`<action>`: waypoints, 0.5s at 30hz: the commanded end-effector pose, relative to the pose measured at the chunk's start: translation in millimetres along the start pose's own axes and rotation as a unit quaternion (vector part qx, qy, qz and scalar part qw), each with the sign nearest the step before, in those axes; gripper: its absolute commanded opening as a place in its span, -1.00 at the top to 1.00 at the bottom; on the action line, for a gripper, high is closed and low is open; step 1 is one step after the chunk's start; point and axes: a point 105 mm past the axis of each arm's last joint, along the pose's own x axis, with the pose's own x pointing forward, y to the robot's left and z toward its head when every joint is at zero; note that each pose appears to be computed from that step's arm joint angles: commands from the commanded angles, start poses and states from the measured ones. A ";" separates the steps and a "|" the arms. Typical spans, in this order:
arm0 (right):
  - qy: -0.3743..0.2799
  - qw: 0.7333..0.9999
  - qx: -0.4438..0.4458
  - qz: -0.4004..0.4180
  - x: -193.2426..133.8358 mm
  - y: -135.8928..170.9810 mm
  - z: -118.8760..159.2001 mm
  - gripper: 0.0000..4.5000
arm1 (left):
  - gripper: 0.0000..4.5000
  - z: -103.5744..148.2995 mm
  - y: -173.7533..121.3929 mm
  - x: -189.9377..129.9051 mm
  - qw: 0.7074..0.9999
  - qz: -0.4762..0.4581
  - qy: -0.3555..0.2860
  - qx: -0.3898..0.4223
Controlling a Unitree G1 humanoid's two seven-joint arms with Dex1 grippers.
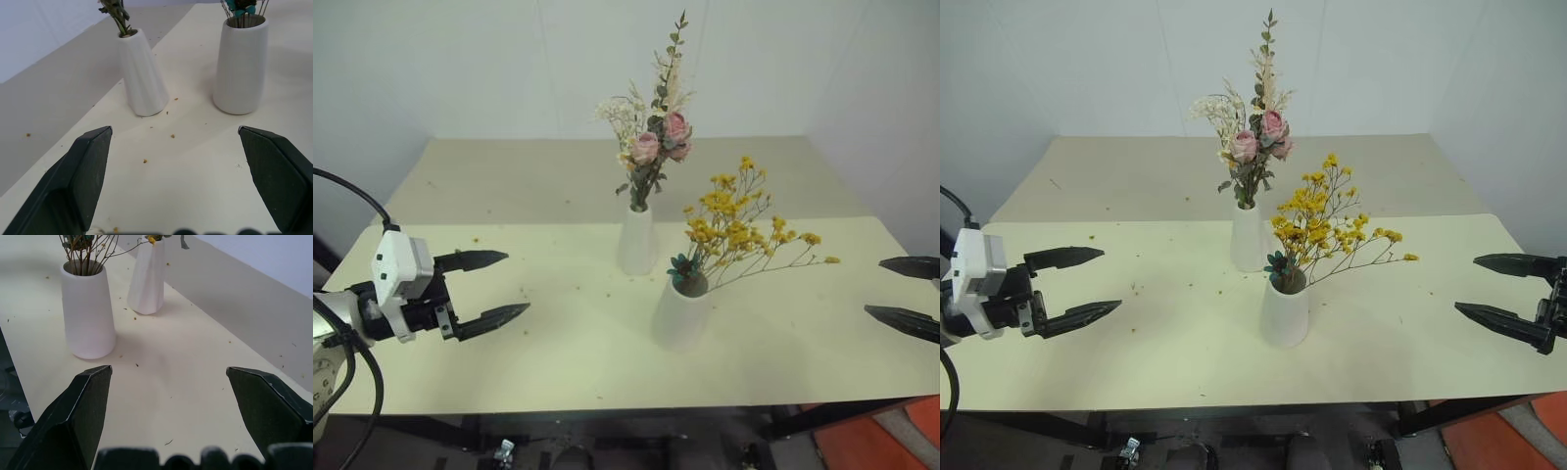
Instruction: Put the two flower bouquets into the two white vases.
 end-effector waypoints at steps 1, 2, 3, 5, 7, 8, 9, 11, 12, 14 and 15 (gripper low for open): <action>-0.009 1.000 -0.012 0.005 0.5 -2.4 11.1 -0.97 | -1.00 11.6 0.7 -5.2 1.000 0.008 -0.003 0.023; -0.005 1.000 -0.011 0.009 1.0 -1.7 9.8 -0.97 | -1.00 12.2 0.6 -5.5 1.000 0.009 -0.003 0.023; -0.002 1.000 -0.011 0.012 1.7 -1.1 9.1 -0.97 | -1.00 12.5 0.8 -6.0 1.000 0.009 -0.003 0.023; 0.001 1.000 -0.012 0.018 3.0 0.6 8.0 -0.97 | -1.00 12.2 0.9 -6.9 1.000 0.012 -0.001 0.023; -0.007 1.000 -0.009 0.019 4.5 0.0 10.1 -0.97 | -1.00 10.2 -0.6 -7.0 1.000 0.012 0.003 0.019; -0.011 1.000 -0.009 0.018 5.5 -1.3 11.8 -0.97 | -1.00 9.7 -2.3 -6.3 1.000 0.009 0.005 0.018; -0.013 1.000 -0.010 0.017 6.5 -2.1 13.1 -0.97 | -1.00 9.5 -3.3 -6.2 1.000 0.008 0.006 0.017; -0.013 1.000 -0.012 0.026 9.2 -0.9 14.4 -0.97 | -1.00 10.6 -3.3 -6.8 1.000 0.008 0.004 0.015; -0.013 0.999 -0.013 0.029 9.8 -0.2 14.4 -0.97 | -1.00 10.6 -3.2 -7.4 1.000 0.009 0.005 0.015; -0.015 0.999 -0.013 0.034 13.9 1.4 14.2 -0.97 | -1.00 7.3 -1.2 -11.5 1.000 0.014 0.012 0.016; -0.016 0.999 -0.013 0.034 15.8 2.0 14.0 -0.97 | -1.00 5.7 -0.4 -13.1 1.000 0.016 0.014 0.016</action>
